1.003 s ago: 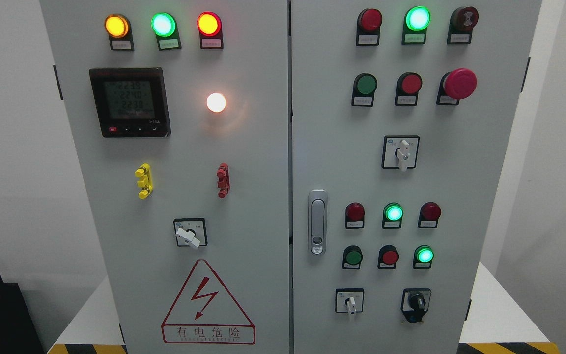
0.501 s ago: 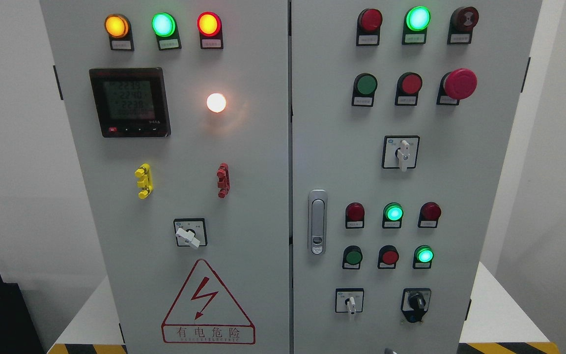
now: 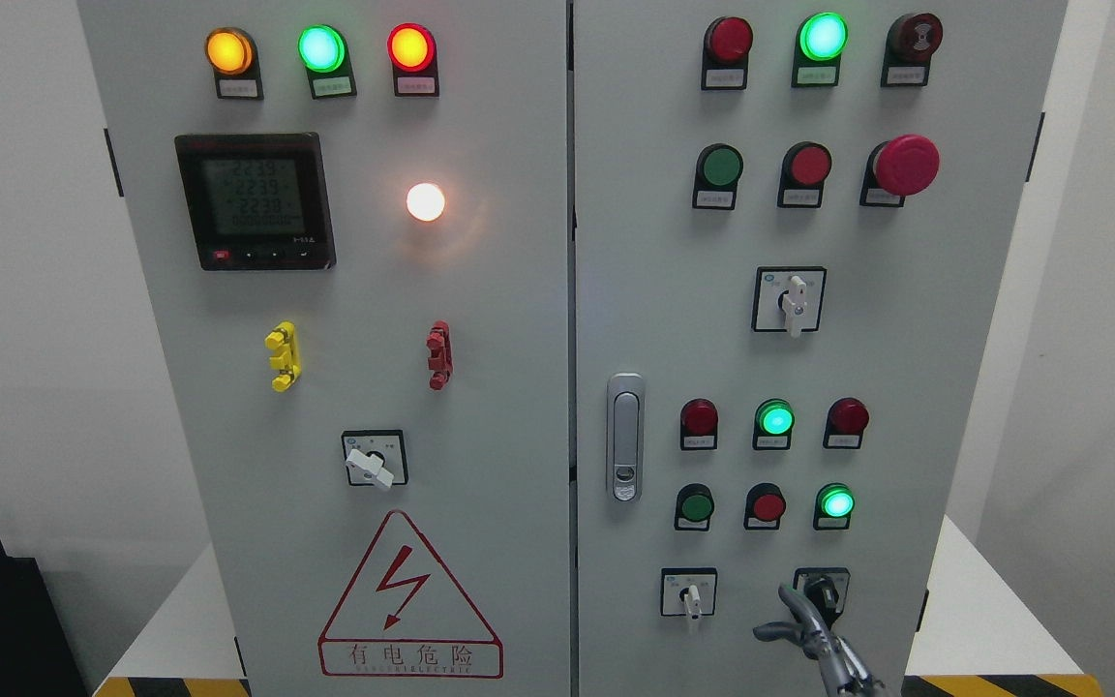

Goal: Release door handle
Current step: 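Reach the right hand up toward the silver flush door handle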

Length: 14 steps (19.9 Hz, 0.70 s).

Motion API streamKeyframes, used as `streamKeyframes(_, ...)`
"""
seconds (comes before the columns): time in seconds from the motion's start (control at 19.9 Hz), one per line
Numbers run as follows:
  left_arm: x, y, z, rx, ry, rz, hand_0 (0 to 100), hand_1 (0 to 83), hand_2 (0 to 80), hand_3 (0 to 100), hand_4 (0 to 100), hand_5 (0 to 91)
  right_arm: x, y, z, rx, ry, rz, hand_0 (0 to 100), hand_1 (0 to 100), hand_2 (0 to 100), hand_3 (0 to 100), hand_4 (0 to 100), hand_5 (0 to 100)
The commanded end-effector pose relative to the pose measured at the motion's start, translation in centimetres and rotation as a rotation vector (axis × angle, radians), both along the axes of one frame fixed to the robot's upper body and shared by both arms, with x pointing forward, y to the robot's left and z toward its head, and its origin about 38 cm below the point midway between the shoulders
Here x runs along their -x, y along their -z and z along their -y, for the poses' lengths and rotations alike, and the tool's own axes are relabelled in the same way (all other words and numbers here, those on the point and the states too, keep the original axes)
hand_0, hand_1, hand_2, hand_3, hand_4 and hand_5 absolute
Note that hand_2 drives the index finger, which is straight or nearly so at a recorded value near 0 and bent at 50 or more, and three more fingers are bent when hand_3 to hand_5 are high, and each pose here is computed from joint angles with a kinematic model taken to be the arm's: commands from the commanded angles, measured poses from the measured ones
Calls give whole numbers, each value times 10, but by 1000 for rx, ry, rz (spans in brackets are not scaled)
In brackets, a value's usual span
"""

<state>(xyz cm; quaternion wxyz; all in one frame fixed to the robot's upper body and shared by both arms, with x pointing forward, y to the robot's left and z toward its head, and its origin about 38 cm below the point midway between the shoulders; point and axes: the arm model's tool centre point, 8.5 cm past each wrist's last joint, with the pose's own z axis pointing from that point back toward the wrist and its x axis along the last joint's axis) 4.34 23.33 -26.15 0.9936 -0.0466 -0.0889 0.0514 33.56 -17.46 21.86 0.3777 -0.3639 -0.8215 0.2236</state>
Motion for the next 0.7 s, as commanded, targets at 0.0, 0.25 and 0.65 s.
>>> streamKeyframes(0.0,6,0,0,1,-11,-17,120,389,0,0,0,0,-33,-28,-62,243,82,113,291,275,0,909,901,985)
streamKeyframes(0.25,7,0,0,1,-12,-19,120,389,0,0,0,0,-35,-18,-81,364,130,92,276,258,0,947,926,996)
streamKeyframes(0.65,6,0,0,1,-11,-17,120,389,0,0,0,0,-51,-21,-95,430,134,22,288,246,0,1000,1000,1000)
